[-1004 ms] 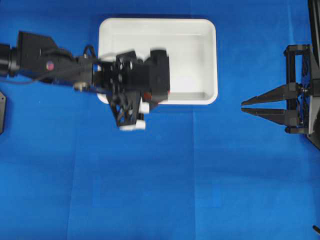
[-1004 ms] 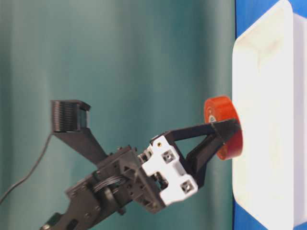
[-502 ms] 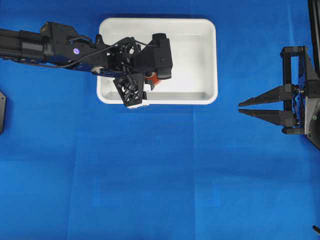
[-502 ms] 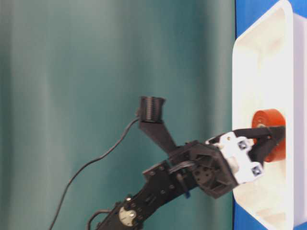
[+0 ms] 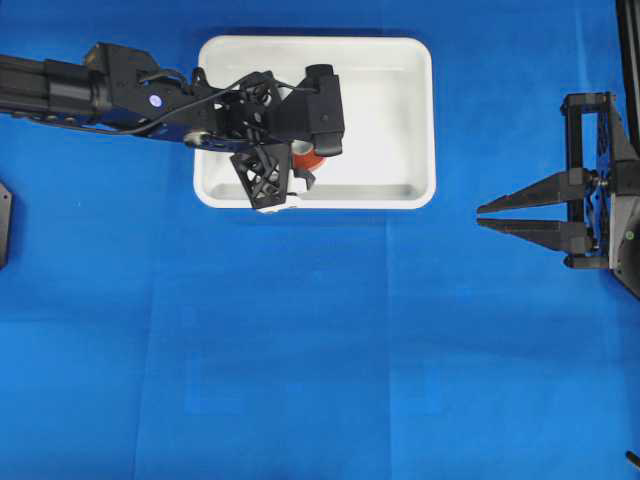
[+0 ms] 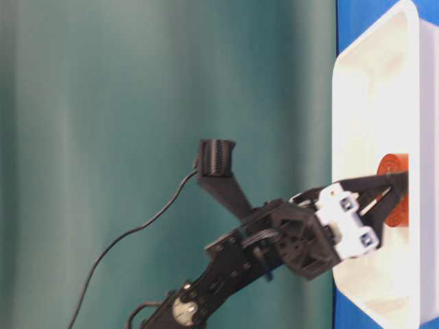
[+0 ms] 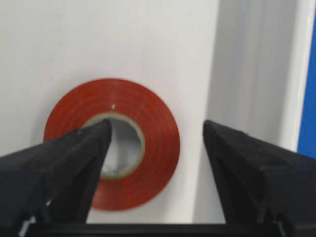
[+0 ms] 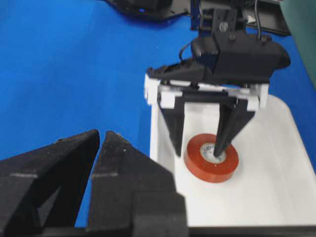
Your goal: Place one roll of tape in the white case with the left arm.
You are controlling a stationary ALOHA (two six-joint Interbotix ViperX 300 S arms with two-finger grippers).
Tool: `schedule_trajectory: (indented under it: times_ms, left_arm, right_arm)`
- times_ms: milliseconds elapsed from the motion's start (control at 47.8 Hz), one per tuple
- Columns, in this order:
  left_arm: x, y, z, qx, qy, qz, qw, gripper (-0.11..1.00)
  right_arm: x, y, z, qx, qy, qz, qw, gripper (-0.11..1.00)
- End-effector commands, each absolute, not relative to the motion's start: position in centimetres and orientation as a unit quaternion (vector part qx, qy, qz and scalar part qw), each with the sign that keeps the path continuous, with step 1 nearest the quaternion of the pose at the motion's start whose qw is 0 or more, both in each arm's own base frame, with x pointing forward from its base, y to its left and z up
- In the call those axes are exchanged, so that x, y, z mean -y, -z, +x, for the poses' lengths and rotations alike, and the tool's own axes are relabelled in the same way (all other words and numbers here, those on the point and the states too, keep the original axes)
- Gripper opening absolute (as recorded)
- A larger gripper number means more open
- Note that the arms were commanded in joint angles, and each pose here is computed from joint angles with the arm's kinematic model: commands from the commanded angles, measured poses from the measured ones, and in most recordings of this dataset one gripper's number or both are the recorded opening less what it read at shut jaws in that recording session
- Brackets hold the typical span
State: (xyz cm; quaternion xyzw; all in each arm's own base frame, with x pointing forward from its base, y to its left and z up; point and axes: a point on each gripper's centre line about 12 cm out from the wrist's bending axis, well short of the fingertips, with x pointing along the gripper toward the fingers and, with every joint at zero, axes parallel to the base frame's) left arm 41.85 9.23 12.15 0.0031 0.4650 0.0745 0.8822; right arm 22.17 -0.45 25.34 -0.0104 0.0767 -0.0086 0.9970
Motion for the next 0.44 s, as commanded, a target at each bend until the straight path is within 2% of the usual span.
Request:
schedule_trajectory:
  times_ms: [0, 251, 418]
  left_arm:
    - [-9.2, -16.3, 41.4, -0.429, -0.081, 0.005, 0.899, 0.66]
    - [-6.6, -22.5, 38.7, -0.370, -0.065, 0.019, 0.927, 0.64]
    - [-5.0, -24.6, 36.2, -0.335, -0.052, 0.026, 0.941, 0.64]
  right_arm:
    - [0.5, -25.8, 22.4, -0.071, 0.010, -0.007, 0.997, -0.11]
    - [0.5, -25.8, 22.4, -0.069, 0.010, -0.008, 0.998, -0.11]
    - [0.5, -25.9, 22.3, -0.068, 0.010, -0.008, 0.998, -0.11]
